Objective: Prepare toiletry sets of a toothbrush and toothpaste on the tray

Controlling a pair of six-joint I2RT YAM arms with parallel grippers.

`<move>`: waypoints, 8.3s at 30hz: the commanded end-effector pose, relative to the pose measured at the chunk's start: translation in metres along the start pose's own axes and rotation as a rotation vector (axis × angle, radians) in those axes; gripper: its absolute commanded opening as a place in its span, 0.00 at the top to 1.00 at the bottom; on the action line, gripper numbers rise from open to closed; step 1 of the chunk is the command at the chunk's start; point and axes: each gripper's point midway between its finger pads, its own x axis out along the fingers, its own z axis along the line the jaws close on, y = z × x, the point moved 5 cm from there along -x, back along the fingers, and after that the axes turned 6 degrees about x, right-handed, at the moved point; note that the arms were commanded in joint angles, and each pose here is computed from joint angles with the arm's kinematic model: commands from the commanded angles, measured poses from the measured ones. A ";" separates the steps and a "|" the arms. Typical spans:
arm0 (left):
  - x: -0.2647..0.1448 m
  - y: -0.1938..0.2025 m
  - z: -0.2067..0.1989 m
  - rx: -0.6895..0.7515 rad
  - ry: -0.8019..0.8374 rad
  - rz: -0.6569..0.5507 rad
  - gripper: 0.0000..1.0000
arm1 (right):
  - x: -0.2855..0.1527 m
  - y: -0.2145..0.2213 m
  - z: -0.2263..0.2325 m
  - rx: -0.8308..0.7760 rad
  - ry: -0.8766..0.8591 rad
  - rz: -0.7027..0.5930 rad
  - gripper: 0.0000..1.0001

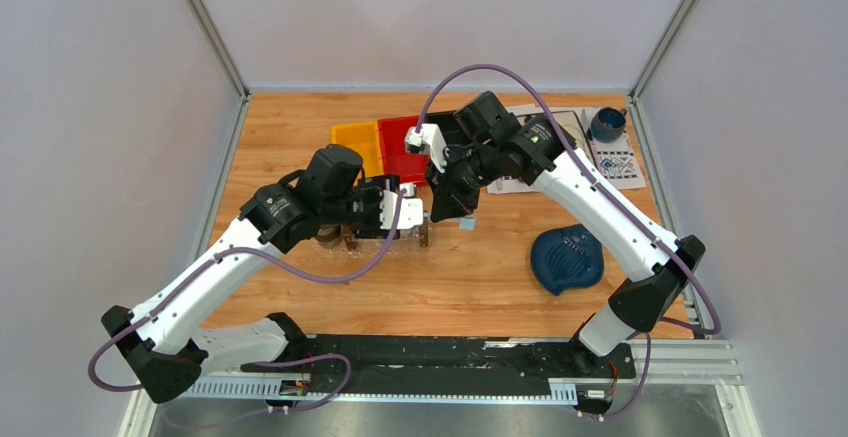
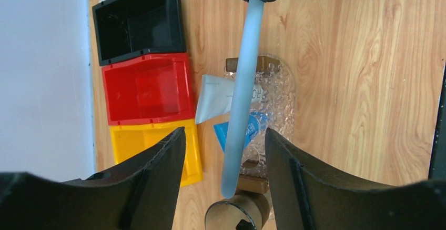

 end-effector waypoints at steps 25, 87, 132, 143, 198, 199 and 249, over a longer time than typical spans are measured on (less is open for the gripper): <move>0.002 0.012 -0.009 -0.026 -0.115 0.009 1.00 | -0.042 -0.041 -0.001 -0.098 0.181 -0.190 0.54; -0.074 -0.087 0.052 -0.804 0.013 -1.060 1.00 | -0.088 -0.135 0.056 -0.098 -0.157 -0.772 0.41; -0.067 -0.056 0.029 -0.696 -0.073 -0.750 0.36 | -0.084 -0.127 0.056 -0.202 0.017 -0.714 1.00; -0.100 -0.065 0.027 -0.573 -0.143 -0.668 0.36 | -0.075 -0.097 0.041 -0.213 0.112 -0.646 1.00; -0.089 -0.088 0.054 -0.516 -0.012 -0.861 0.58 | -0.011 -0.063 0.058 -0.262 -0.176 -0.396 1.00; -0.089 -0.088 0.054 -0.516 -0.012 -0.861 0.60 | -0.011 -0.063 0.058 -0.262 -0.174 -0.397 1.00; -0.063 0.045 0.040 -0.746 -0.575 -0.472 1.00 | -0.028 -0.013 -0.021 -0.166 0.203 -0.414 0.52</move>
